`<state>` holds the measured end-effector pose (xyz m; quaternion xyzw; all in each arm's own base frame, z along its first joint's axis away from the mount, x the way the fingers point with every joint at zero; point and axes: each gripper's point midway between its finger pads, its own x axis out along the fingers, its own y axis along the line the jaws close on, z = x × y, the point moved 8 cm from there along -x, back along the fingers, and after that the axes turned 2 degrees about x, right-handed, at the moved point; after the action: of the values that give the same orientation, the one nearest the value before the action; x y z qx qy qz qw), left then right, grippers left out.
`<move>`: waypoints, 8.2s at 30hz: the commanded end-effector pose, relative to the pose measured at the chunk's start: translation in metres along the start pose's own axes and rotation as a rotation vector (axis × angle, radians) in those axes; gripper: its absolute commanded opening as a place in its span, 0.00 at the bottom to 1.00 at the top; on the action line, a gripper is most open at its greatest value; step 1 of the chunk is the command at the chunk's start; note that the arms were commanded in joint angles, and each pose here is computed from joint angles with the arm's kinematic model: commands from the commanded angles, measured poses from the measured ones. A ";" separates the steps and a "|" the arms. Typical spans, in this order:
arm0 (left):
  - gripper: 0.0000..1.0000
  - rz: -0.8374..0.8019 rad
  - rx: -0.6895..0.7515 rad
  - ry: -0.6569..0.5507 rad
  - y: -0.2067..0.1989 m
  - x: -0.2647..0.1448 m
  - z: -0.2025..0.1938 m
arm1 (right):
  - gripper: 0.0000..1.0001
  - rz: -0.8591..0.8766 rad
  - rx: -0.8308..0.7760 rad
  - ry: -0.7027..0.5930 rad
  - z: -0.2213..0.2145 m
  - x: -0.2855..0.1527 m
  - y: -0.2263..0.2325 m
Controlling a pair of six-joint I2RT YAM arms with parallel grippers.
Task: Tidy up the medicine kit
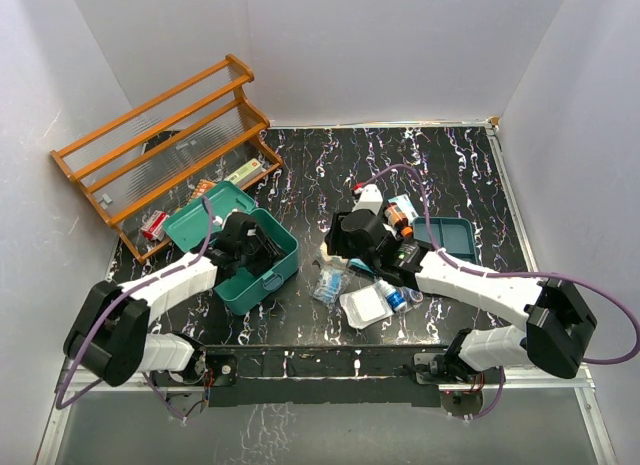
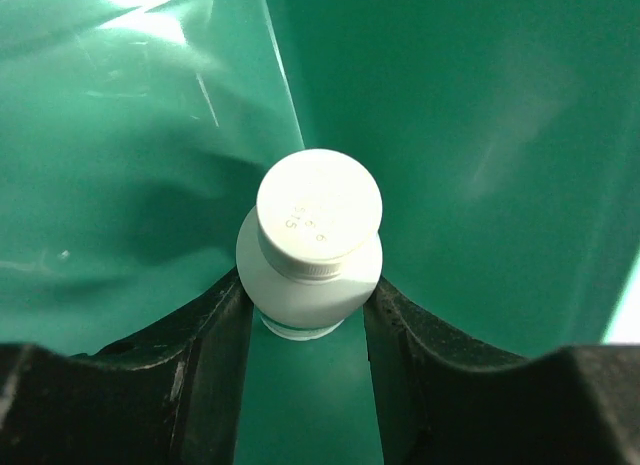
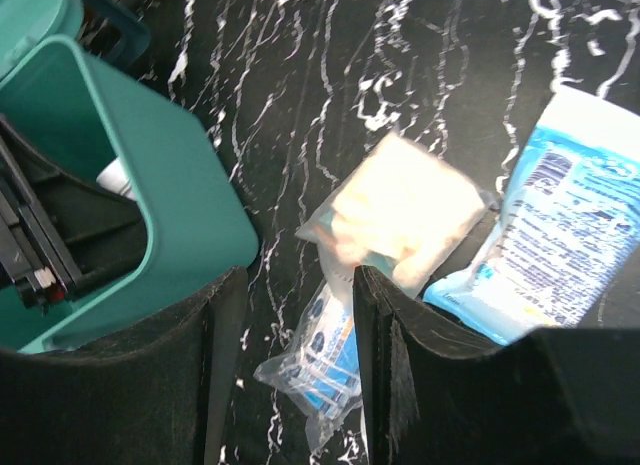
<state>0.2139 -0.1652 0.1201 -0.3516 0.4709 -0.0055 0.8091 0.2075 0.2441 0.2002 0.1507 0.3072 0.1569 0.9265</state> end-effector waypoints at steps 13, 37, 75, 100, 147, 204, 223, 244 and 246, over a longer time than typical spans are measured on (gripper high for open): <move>0.59 0.021 0.107 0.024 -0.031 0.002 0.010 | 0.54 -0.024 -0.071 -0.078 0.036 -0.003 0.012; 0.60 0.097 0.309 -0.252 -0.042 -0.084 0.057 | 0.56 0.187 -0.188 0.174 0.028 0.054 0.056; 0.68 0.068 0.535 -0.199 -0.021 0.024 0.035 | 0.46 0.142 -0.234 0.037 0.056 0.018 0.033; 0.73 -0.090 0.614 -0.398 -0.079 -0.071 0.058 | 0.56 -0.241 0.001 -0.084 0.099 0.017 -0.085; 0.99 -0.403 0.740 -0.444 -0.165 -0.097 0.117 | 0.33 -0.088 0.009 0.034 0.151 0.098 -0.120; 0.33 -0.649 0.905 -0.609 -0.213 -0.042 0.079 | 0.82 0.497 1.174 0.200 0.172 0.014 -0.014; 0.39 -0.652 0.627 -0.113 -0.211 -0.136 0.100 | 0.81 0.597 -0.308 -0.346 0.188 -0.051 -0.035; 0.42 -0.811 0.479 0.134 -0.212 -0.159 0.074 | 0.59 0.729 -0.778 -0.372 0.161 -0.044 0.024; 0.42 -0.820 0.468 0.133 -0.212 -0.161 0.073 | 0.51 0.722 -0.782 -0.355 0.160 -0.041 0.023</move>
<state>0.2699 -0.2372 0.3533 -0.2930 0.3649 -0.4201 0.7775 0.2663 0.2171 0.3311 -0.0598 0.0318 0.5420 0.8377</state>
